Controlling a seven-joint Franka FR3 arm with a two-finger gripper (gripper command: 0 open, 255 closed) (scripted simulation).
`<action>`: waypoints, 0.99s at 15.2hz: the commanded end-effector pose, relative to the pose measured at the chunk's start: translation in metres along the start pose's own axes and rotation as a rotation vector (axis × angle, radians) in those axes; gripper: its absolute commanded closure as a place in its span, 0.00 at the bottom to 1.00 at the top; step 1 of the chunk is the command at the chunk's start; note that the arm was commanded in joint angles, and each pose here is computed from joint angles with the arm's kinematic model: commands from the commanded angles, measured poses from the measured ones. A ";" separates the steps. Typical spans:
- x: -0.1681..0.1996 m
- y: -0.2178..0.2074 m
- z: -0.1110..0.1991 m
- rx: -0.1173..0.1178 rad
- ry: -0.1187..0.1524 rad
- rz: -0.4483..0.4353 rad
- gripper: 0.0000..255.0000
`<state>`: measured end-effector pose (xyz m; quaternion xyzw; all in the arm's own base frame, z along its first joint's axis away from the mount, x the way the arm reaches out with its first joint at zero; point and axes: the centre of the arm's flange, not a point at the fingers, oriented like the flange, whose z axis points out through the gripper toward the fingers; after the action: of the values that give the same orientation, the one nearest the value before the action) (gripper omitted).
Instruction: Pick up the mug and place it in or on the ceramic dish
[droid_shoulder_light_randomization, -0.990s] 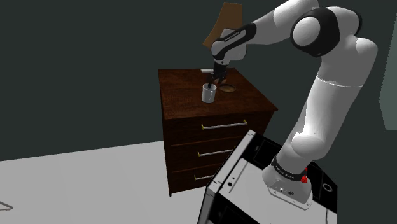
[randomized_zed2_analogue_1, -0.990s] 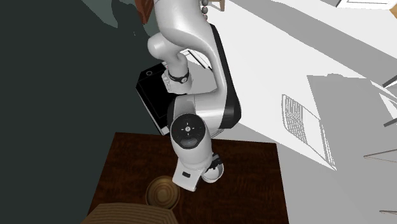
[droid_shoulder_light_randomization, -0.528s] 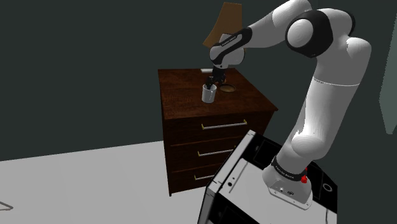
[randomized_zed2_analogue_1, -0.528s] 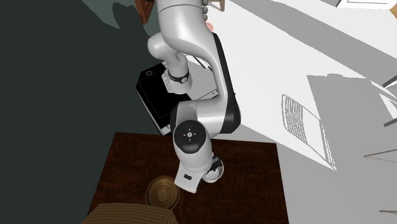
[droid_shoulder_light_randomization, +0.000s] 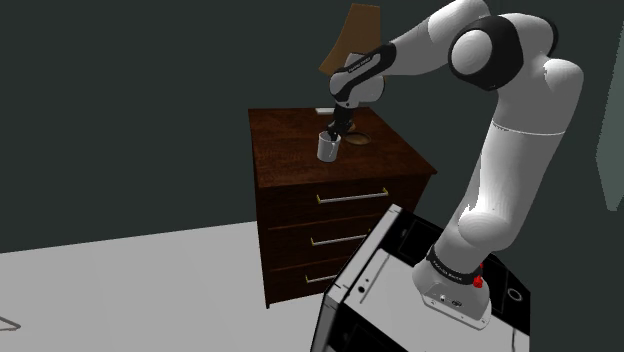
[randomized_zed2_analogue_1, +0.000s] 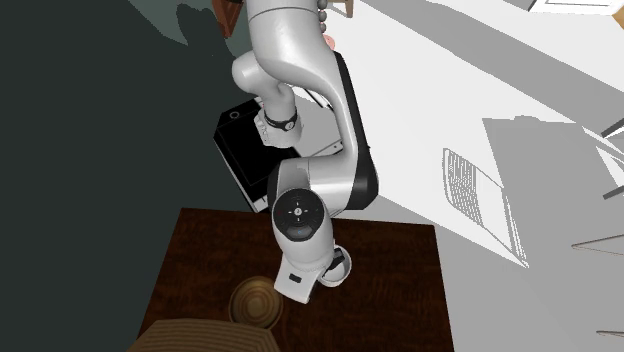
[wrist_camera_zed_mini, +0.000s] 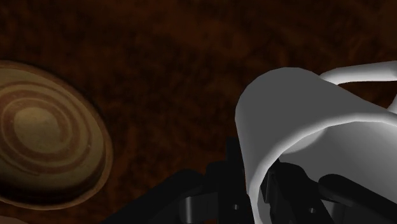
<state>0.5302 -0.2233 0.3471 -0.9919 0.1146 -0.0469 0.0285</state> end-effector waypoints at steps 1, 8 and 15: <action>0.000 0.000 0.000 0.000 0.000 0.000 1.00; 0.001 -0.001 -0.010 0.000 0.000 0.000 1.00; 0.004 -0.003 -0.047 0.000 0.000 0.000 1.00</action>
<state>0.5300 -0.2233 0.3895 -0.9919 0.1145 -0.0470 0.0285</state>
